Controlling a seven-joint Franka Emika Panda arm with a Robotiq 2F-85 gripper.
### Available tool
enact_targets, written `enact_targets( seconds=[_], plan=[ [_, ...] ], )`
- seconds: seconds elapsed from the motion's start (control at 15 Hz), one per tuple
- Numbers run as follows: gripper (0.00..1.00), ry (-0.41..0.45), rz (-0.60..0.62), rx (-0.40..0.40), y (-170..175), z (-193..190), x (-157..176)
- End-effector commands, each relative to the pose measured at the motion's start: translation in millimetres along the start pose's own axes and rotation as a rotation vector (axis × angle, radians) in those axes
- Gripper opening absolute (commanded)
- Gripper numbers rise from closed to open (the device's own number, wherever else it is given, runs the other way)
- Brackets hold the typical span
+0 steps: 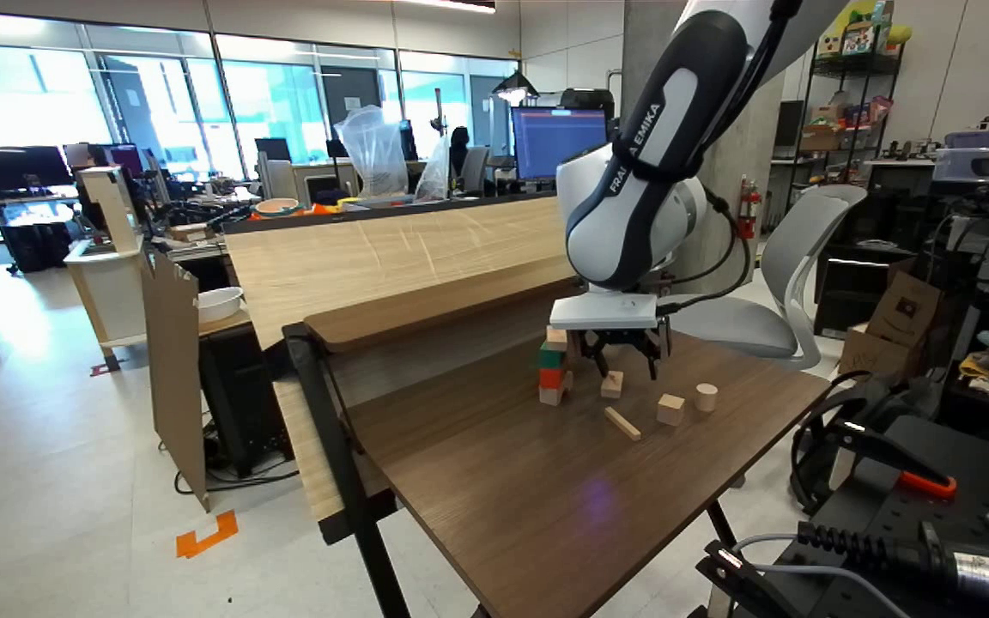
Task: Pick up the rectangle block from the table and put it on top of the tower toy blocks
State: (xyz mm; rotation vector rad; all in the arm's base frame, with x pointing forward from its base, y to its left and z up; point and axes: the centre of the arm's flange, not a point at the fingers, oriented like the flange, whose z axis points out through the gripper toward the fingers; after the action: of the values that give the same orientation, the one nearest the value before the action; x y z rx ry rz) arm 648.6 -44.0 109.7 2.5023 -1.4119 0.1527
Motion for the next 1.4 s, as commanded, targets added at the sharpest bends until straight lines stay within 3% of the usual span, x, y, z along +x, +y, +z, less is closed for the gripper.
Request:
enact_targets(
  seconds=[0.0,0.13,0.6,1.33],
  plan=[
    [0.89,0.042,-0.034,0.002,7.6,5.5,-1.8],
    [1.0,0.048,-0.031,0.005,6.0,4.3,0.0],
    [1.0,0.053,-0.014,0.045,-4.7,-12.4,5.5],
    [1.0,0.019,-0.051,0.059,-12.1,-4.7,5.3]
  ],
)
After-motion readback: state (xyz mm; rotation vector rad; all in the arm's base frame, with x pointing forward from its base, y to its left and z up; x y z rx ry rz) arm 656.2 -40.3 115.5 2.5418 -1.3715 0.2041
